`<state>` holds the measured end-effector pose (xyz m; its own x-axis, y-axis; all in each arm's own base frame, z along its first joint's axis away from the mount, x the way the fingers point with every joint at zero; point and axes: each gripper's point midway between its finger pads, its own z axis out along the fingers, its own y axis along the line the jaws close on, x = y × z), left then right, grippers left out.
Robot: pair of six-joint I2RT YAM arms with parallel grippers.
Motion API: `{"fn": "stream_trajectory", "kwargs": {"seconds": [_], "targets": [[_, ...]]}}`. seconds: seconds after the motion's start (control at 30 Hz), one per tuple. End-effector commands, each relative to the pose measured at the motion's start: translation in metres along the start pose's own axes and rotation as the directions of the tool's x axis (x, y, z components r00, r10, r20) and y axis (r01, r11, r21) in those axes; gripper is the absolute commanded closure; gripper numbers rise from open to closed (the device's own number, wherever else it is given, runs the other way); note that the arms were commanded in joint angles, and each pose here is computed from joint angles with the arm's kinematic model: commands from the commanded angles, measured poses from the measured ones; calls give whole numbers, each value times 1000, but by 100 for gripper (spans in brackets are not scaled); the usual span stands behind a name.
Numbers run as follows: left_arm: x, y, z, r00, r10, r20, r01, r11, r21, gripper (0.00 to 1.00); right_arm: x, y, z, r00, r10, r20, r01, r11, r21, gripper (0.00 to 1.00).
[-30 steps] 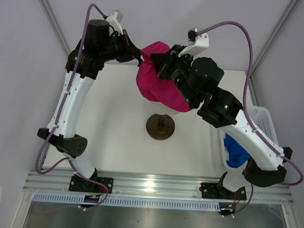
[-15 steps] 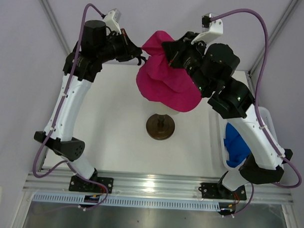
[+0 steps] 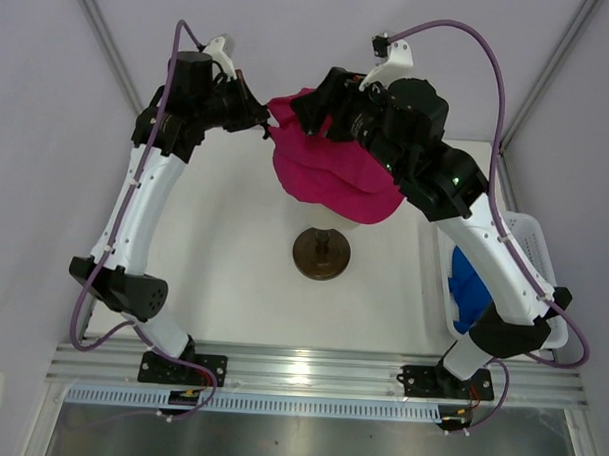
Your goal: Stack the hats
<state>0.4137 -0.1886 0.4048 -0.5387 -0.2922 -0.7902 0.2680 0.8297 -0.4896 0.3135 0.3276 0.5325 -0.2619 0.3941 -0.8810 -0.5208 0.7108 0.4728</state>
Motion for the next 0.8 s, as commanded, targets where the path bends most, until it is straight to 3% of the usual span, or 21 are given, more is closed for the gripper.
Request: {"fn": "stream_trajectory", "kwargs": {"seconds": [0.0, 0.03, 0.23, 0.4, 0.57, 0.77], "targets": [[-2, 13, 9, 999, 42, 5, -42, 999, -26, 99, -31, 17, -26, 999, -1, 49, 5, 996, -86, 24], [1, 14, 10, 999, 46, -5, -46, 999, -26, 99, -34, 14, -30, 999, -18, 48, 22, 997, -77, 18], [10, 18, 13, 997, 73, -31, -74, 997, -15, 99, -55, -20, -69, 998, -9, 63, 9, 1000, 11, 6], [22, 9, 6, 995, 100, -19, -98, 993, 67, 99, -61, -62, -110, 991, 36, 125, -56, 986, 160, 5], [19, -4, 2, 994, 109, 26, -112, 984, 142, 99, -23, -114, -122, 984, 141, 105, -167, 937, 306, 5], [18, -12, 1, 994, 109, 27, -112, 977, 184, 99, 4, -131, -122, 957, 275, 97, -291, 913, 286, 8]]}}
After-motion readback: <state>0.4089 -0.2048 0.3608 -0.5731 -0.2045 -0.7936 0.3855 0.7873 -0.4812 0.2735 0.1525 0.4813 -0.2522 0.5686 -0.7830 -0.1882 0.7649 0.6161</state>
